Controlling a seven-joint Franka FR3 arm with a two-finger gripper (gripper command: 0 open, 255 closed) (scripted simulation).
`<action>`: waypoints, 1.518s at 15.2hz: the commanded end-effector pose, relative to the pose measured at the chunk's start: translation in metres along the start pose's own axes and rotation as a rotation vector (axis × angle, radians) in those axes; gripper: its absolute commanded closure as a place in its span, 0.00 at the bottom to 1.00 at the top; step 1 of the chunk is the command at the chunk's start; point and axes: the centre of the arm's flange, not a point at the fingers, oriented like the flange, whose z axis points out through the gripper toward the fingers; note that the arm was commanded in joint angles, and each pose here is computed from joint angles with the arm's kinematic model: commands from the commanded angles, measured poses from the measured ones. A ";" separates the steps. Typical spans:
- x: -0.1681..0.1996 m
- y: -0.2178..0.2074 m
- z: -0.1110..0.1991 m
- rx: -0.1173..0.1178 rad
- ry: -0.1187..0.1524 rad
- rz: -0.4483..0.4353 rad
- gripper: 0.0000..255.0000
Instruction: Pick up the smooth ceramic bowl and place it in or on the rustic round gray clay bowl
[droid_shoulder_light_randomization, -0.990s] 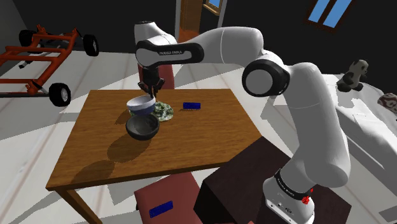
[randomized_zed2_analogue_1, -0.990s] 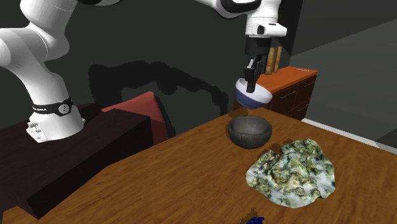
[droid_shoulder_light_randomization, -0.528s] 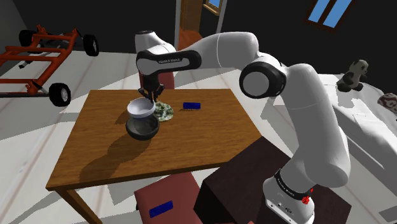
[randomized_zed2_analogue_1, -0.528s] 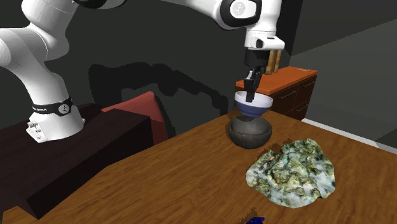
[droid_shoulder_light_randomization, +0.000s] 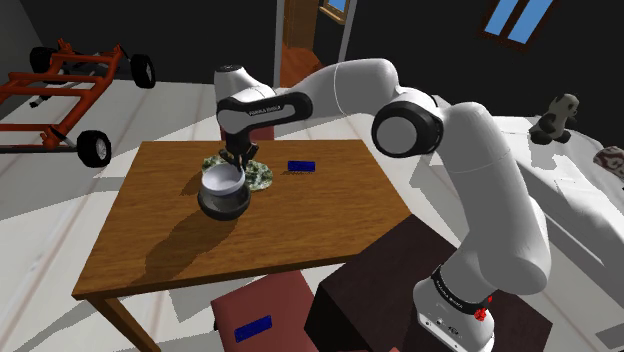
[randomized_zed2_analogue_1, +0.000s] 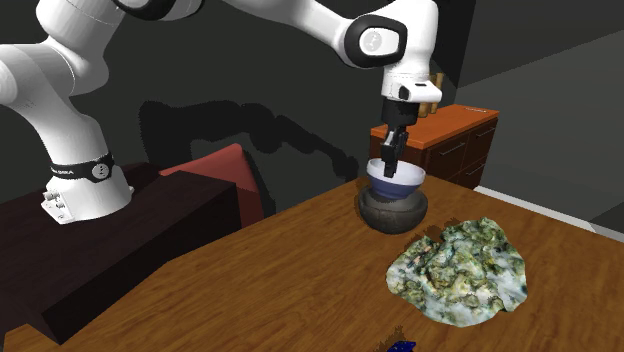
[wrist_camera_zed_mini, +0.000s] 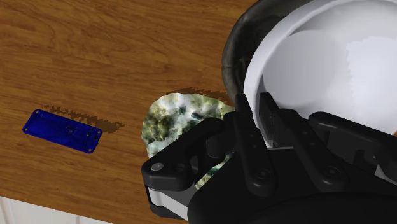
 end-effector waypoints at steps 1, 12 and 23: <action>0.000 -0.001 0.010 0.000 0.001 0.000 1.00; 0.001 -0.001 0.019 0.000 0.001 0.000 0.00; 0.001 -0.001 -0.031 0.000 0.001 0.000 0.00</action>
